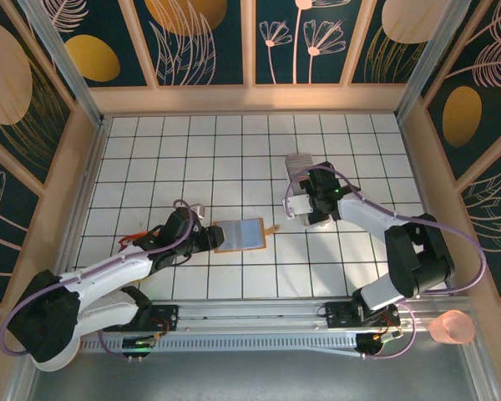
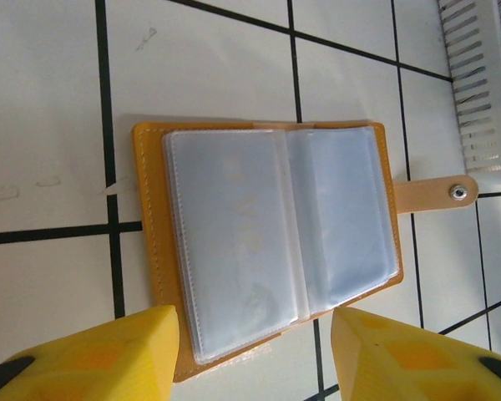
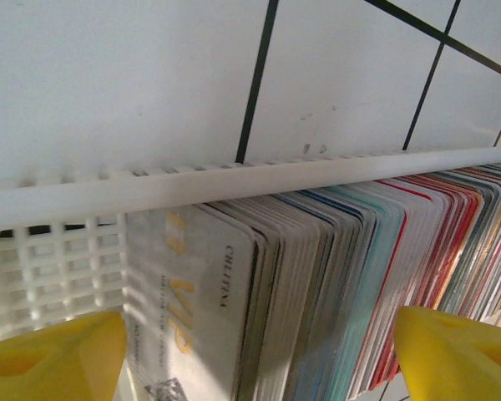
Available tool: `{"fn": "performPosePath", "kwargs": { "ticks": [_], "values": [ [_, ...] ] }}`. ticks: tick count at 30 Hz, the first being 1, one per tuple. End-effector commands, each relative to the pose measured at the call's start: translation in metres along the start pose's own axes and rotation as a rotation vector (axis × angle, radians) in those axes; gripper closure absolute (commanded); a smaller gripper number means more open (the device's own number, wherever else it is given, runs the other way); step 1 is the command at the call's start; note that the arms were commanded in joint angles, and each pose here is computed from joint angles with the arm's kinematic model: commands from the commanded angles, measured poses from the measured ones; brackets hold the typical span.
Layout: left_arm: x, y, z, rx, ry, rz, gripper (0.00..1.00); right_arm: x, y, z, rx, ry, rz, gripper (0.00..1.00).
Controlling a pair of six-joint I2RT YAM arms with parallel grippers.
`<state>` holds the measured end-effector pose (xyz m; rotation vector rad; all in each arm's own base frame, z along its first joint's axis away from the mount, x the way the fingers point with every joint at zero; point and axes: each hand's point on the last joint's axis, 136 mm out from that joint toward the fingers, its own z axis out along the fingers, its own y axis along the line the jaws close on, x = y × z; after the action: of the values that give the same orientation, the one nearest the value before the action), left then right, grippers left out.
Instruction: Put the credit cards into the card holder
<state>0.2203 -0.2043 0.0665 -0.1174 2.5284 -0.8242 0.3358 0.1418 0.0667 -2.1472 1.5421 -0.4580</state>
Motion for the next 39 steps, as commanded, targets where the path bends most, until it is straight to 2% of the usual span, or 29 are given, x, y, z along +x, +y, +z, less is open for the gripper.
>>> {"fn": "performPosePath", "kwargs": {
  "ticks": [1,12,18,20,22,39],
  "values": [
    [0.009,0.003,-0.001,-0.002,0.032,-0.022,0.50,0.003,-0.028,0.000,0.069,0.024,-0.002,0.18],
    [0.013,0.004,-0.006,0.014,0.032,-0.035,0.56,0.005,-0.037,-0.007,0.080,0.040,0.007,0.41],
    [0.017,0.008,-0.007,0.015,0.030,-0.052,0.56,0.006,-0.035,-0.013,0.076,0.041,0.008,0.67],
    [0.020,0.010,-0.007,0.018,0.035,-0.058,0.57,0.006,-0.034,-0.015,0.075,0.042,0.009,0.71],
    [0.021,0.011,-0.007,0.020,0.036,-0.062,0.57,0.007,-0.034,-0.016,0.077,0.042,0.011,0.79],
    [0.021,0.009,-0.005,0.026,0.046,-0.060,0.59,0.010,-0.038,-0.026,0.107,0.042,0.019,0.80]
  ]
}}
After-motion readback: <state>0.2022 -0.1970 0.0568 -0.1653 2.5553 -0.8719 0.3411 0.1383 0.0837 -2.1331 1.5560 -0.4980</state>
